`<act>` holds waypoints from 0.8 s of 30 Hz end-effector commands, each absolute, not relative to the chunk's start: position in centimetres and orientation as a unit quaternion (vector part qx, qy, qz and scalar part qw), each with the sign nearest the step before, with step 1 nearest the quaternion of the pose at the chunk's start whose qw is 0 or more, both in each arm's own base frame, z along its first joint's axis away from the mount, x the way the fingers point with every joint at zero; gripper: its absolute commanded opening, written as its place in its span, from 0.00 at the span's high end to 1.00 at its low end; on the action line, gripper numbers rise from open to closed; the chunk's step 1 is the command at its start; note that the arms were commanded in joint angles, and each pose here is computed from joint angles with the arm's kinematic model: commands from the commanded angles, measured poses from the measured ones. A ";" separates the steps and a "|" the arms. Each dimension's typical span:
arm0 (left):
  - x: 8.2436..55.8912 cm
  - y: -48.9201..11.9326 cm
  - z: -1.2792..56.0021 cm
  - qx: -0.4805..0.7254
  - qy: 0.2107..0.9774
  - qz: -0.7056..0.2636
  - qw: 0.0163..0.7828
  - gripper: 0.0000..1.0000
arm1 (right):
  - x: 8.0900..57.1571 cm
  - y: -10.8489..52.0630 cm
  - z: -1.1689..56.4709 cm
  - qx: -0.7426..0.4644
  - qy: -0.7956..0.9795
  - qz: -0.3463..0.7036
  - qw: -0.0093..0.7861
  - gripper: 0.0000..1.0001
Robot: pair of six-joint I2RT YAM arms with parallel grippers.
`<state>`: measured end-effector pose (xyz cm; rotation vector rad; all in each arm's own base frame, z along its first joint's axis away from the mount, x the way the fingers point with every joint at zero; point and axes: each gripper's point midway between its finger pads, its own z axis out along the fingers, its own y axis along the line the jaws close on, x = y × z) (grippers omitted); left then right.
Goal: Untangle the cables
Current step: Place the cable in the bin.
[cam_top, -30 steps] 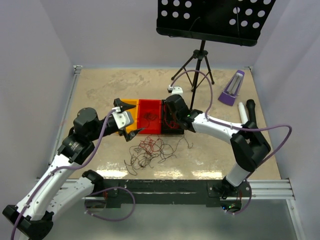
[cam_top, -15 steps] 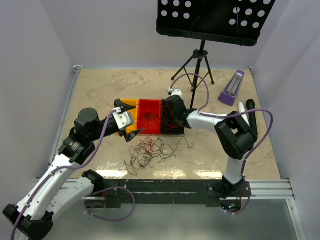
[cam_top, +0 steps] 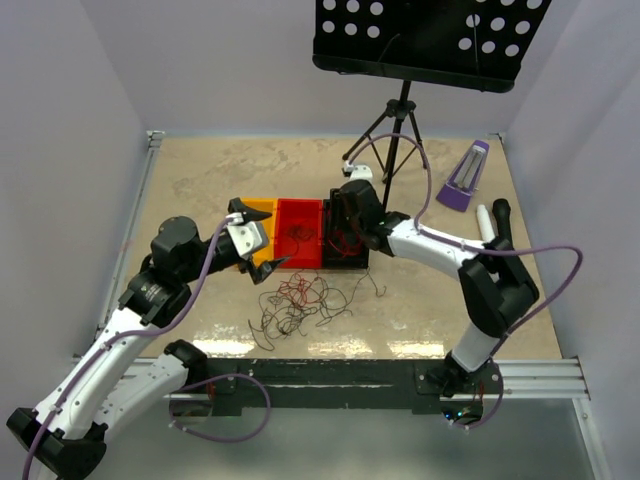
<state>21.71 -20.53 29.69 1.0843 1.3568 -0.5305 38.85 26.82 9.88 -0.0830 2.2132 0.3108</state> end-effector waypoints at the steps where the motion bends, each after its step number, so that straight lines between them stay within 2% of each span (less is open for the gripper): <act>1: 21.6 -20.7 30.4 0.463 0.583 -0.239 0.623 0.00 | 38.8 27.3 16.2 -0.025 0.864 0.169 0.474 0.46; 4: 21.6 -20.7 30.4 0.465 0.581 -0.239 0.624 0.00 | 38.1 26.9 17.3 -0.022 0.862 0.175 0.476 0.48; 6: 21.6 -20.6 30.4 0.464 0.582 -0.236 0.625 0.00 | 37.6 26.6 18.4 -0.019 0.856 0.183 0.482 0.52; 10: 21.3 -20.6 29.2 0.472 0.589 -0.240 0.610 0.00 | 35.1 26.8 21.8 -0.042 0.830 0.240 0.501 0.57; 15: 19.3 -20.7 22.9 0.551 0.590 -0.246 0.537 0.00 | 29.7 28.6 22.6 -0.099 0.799 0.303 0.510 0.57; 17: 18.4 -20.6 20.4 0.578 0.577 -0.249 0.521 0.00 | 27.0 30.1 21.3 -0.124 0.795 0.319 0.501 0.57; 20: 18.1 -20.5 19.0 0.594 0.548 -0.236 0.540 0.00 | 23.5 32.0 17.6 -0.157 0.803 0.338 0.466 0.57; 24: 18.1 -20.7 17.7 0.601 0.534 -0.234 0.546 0.00 | 22.7 32.7 13.4 -0.158 0.828 0.322 0.432 0.59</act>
